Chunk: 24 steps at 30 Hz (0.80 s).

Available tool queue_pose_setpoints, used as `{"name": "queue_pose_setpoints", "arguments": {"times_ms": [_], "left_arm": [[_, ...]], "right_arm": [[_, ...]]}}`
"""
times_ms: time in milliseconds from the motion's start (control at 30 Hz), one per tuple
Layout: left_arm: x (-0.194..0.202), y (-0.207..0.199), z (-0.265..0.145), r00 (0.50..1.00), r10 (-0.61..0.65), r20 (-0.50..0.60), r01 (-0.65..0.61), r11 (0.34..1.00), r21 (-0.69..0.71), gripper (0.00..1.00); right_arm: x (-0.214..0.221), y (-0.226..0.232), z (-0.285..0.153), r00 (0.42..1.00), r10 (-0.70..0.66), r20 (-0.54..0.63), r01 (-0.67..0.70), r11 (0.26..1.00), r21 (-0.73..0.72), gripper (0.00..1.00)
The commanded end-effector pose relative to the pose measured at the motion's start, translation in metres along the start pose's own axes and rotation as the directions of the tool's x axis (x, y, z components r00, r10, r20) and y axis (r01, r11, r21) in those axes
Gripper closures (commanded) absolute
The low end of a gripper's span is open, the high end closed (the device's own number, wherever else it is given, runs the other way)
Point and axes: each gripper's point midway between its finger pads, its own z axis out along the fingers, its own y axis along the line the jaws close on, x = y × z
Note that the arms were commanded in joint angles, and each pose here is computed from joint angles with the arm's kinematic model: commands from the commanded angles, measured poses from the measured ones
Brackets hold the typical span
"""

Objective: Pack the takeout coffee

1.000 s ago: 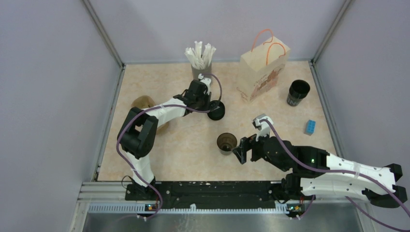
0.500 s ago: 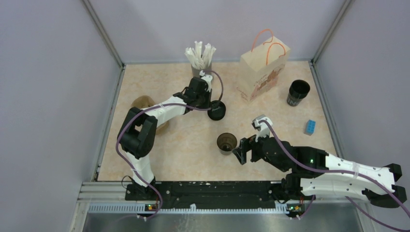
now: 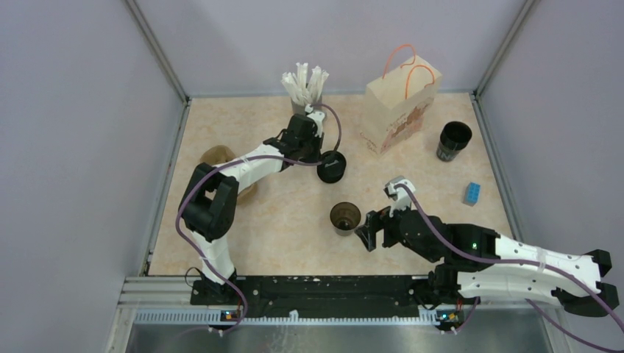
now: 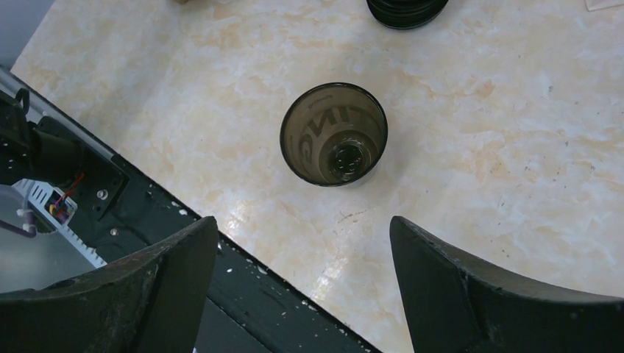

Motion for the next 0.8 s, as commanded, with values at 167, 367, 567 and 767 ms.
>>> {"name": "queue_pose_setpoints", "arguments": {"times_ms": [167, 367, 567, 767], "left_arm": [[-0.038, -0.013, -0.024, 0.997, -0.004, 0.073, 0.002, 0.999, 0.039, 1.00], [-0.044, -0.017, -0.033, 0.997, -0.005, 0.079, 0.001, 0.999, 0.053, 0.98], [-0.039, -0.008, -0.027, 0.999, -0.009, 0.048, 0.008, 1.000, 0.026, 0.98], [-0.042, -0.009, -0.028, 0.999, -0.016, 0.049, 0.014, 0.999, 0.035, 0.90]], "right_arm": [[-0.007, 0.004, 0.003, 0.997, 0.036, 0.061, -0.035, 0.999, -0.017, 0.16], [-0.013, 0.010, 0.002, 0.991, 0.068, 0.115, -0.059, 0.995, -0.075, 0.16], [-0.016, 0.010, -0.002, 0.987, 0.086, 0.137, -0.073, 0.993, -0.097, 0.17], [-0.012, 0.010, -0.001, 0.988, 0.085, 0.126, -0.073, 0.992, -0.099, 0.17]]}}
